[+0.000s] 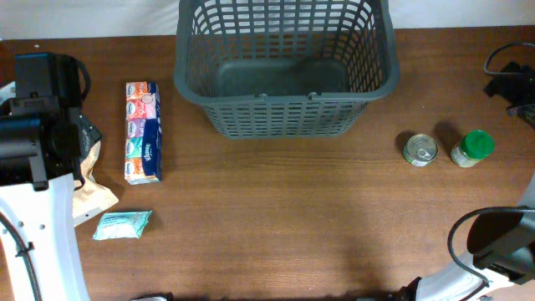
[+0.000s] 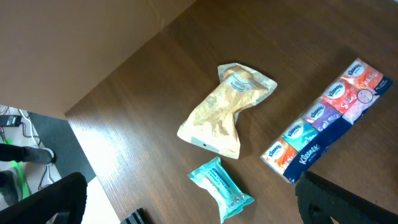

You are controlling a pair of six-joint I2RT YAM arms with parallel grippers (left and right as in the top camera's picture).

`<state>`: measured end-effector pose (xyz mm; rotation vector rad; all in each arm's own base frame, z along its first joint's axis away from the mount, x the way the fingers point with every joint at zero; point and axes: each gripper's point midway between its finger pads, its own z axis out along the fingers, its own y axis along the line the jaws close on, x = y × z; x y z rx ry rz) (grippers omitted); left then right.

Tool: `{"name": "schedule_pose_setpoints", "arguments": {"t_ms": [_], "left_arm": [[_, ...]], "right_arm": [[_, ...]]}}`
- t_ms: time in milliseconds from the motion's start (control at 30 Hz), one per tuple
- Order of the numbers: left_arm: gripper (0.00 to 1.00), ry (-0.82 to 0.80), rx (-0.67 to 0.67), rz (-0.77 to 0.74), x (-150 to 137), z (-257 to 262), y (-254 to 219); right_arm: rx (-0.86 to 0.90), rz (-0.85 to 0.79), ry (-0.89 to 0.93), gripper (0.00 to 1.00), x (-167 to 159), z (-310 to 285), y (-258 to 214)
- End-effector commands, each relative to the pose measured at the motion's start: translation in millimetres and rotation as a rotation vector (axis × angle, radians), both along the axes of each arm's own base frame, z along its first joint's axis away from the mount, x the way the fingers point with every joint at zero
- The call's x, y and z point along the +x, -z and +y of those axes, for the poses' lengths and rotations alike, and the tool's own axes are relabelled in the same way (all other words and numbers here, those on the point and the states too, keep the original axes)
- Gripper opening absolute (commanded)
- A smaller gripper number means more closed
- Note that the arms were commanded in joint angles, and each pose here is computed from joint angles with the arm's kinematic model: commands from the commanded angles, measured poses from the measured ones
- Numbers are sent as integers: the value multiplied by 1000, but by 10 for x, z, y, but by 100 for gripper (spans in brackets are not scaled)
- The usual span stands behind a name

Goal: Pack container
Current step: 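Lower the right gripper over the green-capped jar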

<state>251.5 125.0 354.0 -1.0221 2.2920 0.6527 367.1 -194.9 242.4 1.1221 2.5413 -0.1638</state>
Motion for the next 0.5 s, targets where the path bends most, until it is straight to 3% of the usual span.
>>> {"name": "schedule_pose_setpoints", "arguments": {"t_ms": [0, 300, 467], "left_arm": [[100, -8, -12, -1, 11, -1, 26], [100, -1, -28, 4, 6, -25, 46], [100, -1, -28, 4, 6, -24, 46]], "right_arm": [[18, -4, 22, 99, 92, -28, 108], [66, 199, 98, 99, 24, -106, 730], [90, 231, 142, 99, -40, -78, 802]]}}
